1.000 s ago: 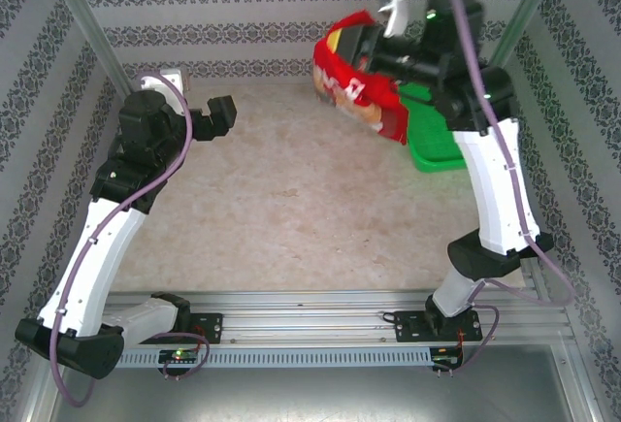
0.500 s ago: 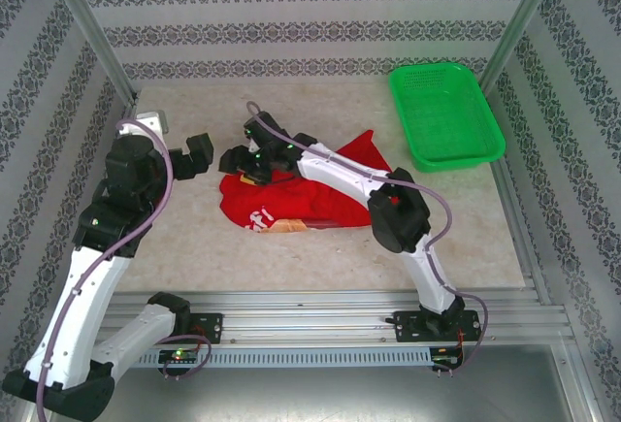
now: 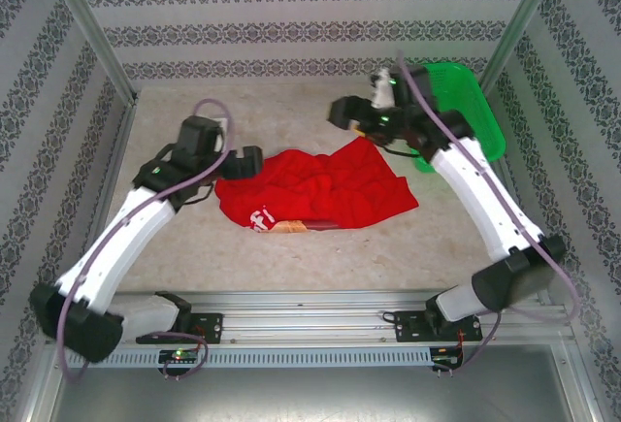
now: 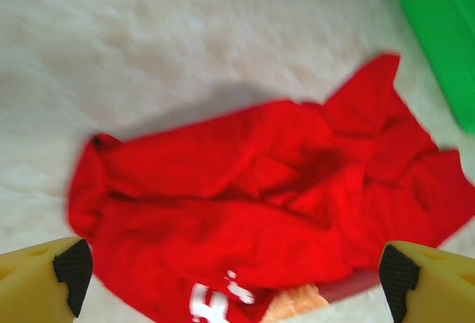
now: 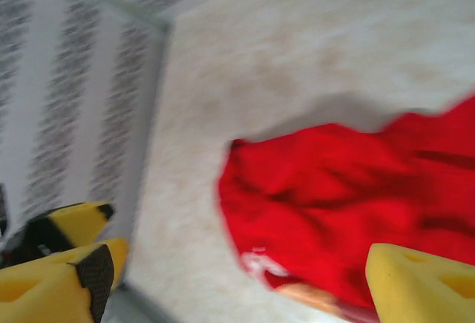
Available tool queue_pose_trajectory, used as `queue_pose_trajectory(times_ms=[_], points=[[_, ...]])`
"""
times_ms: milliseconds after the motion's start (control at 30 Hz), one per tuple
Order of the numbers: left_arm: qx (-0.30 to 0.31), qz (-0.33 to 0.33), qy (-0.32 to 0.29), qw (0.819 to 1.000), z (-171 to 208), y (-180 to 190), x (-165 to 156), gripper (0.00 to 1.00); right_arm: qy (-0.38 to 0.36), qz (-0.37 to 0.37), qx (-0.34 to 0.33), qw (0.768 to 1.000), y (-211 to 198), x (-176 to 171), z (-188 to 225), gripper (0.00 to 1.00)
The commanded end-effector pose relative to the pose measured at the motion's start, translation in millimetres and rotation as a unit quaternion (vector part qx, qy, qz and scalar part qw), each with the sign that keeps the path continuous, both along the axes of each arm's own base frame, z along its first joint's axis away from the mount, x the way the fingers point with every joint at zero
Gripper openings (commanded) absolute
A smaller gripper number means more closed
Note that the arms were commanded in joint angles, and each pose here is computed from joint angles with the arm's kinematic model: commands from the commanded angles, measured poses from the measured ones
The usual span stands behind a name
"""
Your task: Fold and stack the t-shirts
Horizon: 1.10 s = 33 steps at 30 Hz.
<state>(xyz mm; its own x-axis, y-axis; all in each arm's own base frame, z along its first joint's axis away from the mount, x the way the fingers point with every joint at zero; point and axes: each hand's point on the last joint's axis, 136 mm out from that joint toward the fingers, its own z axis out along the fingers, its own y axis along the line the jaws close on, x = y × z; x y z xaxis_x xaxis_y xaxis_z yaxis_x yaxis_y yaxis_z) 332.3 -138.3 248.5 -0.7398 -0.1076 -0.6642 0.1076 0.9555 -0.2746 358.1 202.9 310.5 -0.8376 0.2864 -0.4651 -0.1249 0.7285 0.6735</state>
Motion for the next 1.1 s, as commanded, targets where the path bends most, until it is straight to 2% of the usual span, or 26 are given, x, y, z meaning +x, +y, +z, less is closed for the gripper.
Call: queue_pose_trajectory(times_ms=[0, 100, 200, 467, 700, 767, 900, 1067], points=[[-0.025, -0.053, 0.082, 0.995, -22.2, -38.0, -4.4, 1.00, 0.073, 0.011, -0.072, 0.995, -33.6, -27.6, -77.1, 0.91], [-0.014, -0.097, 0.125, 0.987, -46.9, -71.0, 2.9, 0.96, 0.105, -0.007, -0.067, 0.992, -53.0, -39.0, -109.1, 0.92], [-0.022, -0.124, 0.159, 0.979, -67.3, -98.0, 15.3, 0.85, 0.123, -0.013, -0.057, 0.991, -56.5, -45.7, -126.6, 0.91], [0.029, -0.147, 0.229, 0.962, -121.7, -126.4, 42.7, 0.65, 0.126, -0.015, -0.055, 0.990, -62.1, -51.1, -134.2, 0.92], [0.021, -0.177, 0.263, 0.948, -151.3, -152.1, 32.4, 0.63, 0.133, -0.032, -0.031, 0.990, -72.0, -50.4, -143.9, 0.92], [0.006, -0.179, 0.275, 0.945, -162.3, -158.4, 30.1, 0.55, 0.138, -0.033, -0.026, 0.990, -71.6, -48.0, -147.9, 0.92], [0.002, -0.176, 0.277, 0.945, -163.9, -155.1, 23.7, 0.26, 0.138, -0.036, -0.023, 0.989, -71.3, -43.8, -149.5, 0.92], [-0.007, -0.175, 0.224, 0.959, -130.5, -143.7, 15.2, 0.16, 0.146, -0.033, -0.023, 0.989, -70.4, -45.0, -157.6, 0.91]])
